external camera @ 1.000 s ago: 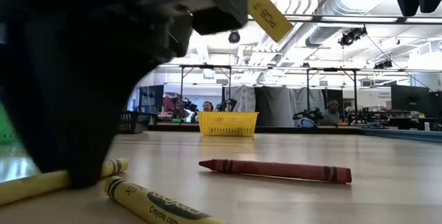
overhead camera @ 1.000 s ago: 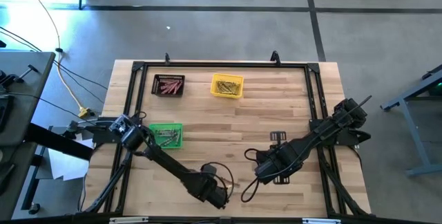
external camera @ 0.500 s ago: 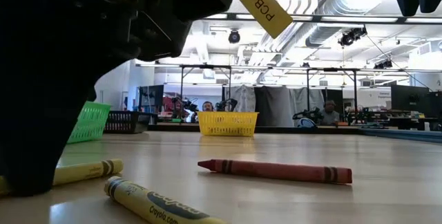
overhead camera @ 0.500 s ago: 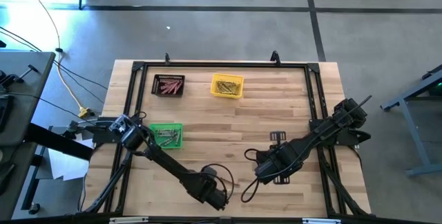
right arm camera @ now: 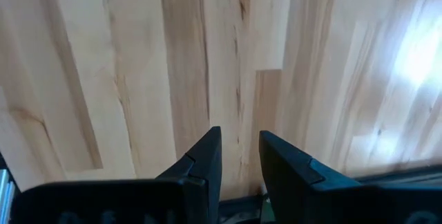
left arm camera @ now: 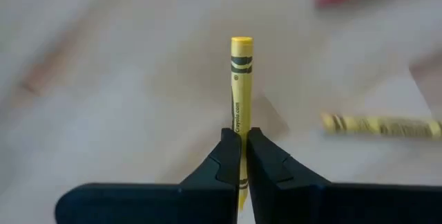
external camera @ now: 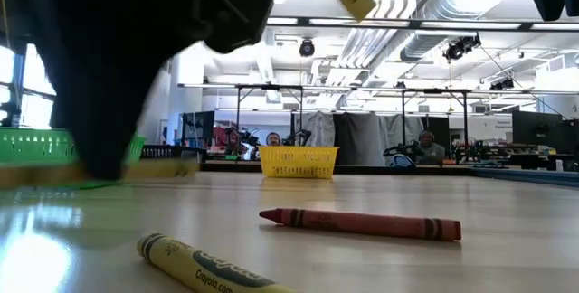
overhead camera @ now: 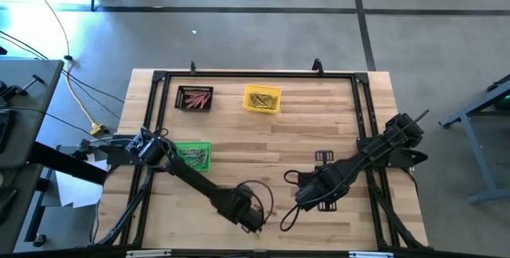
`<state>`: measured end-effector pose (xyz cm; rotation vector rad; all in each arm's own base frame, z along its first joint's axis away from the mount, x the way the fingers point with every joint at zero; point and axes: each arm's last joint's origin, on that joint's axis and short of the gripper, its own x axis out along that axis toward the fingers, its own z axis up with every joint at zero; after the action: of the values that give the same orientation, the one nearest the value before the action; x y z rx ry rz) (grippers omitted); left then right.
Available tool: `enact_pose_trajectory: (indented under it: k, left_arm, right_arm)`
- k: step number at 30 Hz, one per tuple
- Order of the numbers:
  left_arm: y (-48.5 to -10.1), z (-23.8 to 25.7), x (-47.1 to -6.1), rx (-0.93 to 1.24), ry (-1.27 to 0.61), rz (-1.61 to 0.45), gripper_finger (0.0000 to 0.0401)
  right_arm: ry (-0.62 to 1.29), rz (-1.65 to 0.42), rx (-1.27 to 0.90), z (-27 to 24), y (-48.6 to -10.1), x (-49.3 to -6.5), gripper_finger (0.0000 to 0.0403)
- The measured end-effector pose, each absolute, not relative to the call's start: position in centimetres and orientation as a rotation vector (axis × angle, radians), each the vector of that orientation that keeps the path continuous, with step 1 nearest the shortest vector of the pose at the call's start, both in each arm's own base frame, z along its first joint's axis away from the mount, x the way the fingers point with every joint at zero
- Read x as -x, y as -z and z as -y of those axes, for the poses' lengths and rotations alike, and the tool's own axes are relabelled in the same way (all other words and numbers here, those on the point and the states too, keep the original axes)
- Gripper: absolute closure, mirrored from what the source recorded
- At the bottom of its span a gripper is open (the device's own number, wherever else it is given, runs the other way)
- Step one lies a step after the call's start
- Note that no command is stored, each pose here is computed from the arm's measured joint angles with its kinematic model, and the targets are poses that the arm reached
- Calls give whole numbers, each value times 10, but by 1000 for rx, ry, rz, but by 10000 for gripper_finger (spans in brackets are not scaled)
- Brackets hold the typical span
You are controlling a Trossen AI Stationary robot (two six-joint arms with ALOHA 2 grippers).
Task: Sort crayons
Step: Put the yellow crayon into the yellow bin
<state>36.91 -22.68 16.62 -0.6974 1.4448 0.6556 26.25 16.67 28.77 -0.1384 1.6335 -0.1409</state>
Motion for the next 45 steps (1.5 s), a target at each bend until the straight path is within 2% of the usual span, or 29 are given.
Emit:
enact_pose_trajectory:
  k: [8,20,27,32,38,45]
  left_arm:
    - [-193,171,-392,509,-622,-1287,400]
    - [-210,12,-431,191,-715,-1174,400]
    - [-214,-84,-444,201,-598,-1086,400]
    - [-214,-133,-434,199,-609,-1089,400]
    - [-215,-172,-421,166,-635,-1100,400]
    - [-218,-192,-419,199,-580,-1034,394]
  right_arm:
    - [153,-1615,85,-154,-298,-262,320]
    - [246,-1540,-14,-113,-318,-267,320]
    - [381,-1443,-51,-59,-337,-267,320]
    - [480,-1418,-55,-26,-342,-268,320]
    - [568,-1414,-80,2,-342,-270,320]
    - [606,-1409,-117,15,-340,-273,320]
